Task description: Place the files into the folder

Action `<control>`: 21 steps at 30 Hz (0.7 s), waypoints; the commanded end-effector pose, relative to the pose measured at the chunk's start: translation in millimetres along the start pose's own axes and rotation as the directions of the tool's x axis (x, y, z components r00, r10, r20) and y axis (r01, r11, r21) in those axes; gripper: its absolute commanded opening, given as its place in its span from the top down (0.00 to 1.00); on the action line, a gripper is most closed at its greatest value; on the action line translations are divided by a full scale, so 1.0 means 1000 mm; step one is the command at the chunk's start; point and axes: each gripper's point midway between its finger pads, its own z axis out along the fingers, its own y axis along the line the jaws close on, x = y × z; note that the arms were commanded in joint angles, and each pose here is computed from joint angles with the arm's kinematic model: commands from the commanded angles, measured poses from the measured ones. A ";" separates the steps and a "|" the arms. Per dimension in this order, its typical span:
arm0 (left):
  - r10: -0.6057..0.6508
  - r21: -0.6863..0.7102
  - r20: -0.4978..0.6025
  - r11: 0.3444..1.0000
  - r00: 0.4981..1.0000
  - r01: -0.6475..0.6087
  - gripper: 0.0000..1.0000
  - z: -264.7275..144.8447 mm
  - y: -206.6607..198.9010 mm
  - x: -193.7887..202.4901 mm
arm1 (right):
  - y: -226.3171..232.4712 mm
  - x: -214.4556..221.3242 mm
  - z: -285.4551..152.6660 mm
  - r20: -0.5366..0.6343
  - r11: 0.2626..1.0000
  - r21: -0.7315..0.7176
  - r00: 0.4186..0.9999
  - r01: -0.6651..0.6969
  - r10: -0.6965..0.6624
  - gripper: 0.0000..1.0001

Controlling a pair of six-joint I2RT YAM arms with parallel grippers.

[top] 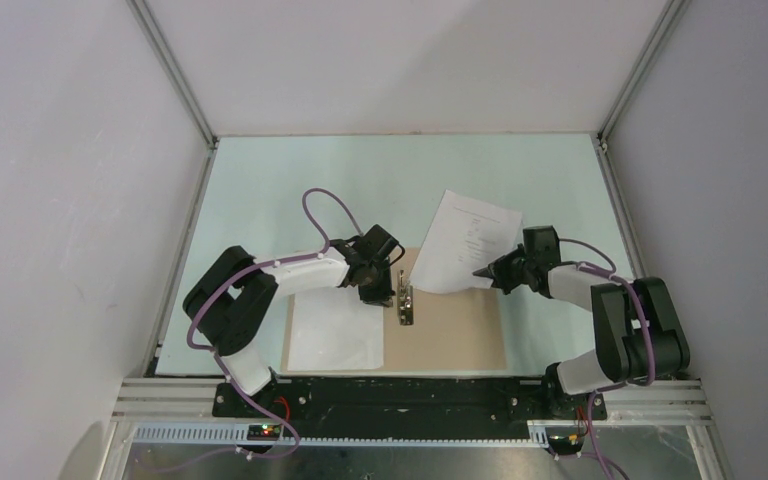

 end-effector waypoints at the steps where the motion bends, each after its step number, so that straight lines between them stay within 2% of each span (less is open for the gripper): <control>1: 0.024 -0.053 -0.037 0.998 0.999 -0.026 0.87 0.011 0.013 0.013 | 0.001 0.002 -0.009 0.017 0.997 0.015 0.997 0.081 -0.081 1.00; 8: 0.022 -0.051 -0.038 0.998 0.999 -0.024 0.87 0.012 0.011 0.012 | -0.006 0.013 -0.014 -0.025 0.993 0.024 0.993 0.118 -0.117 1.00; 14: 0.021 -0.053 -0.045 0.998 0.999 -0.024 0.87 0.013 0.012 0.014 | 0.011 -0.008 -0.019 0.007 0.999 -0.048 1.000 0.004 -0.004 1.00; 21: 0.023 -0.054 -0.049 0.998 0.999 -0.026 0.87 0.014 0.013 0.015 | 0.023 -0.017 -0.012 0.039 0.998 -0.047 0.998 -0.039 0.040 1.00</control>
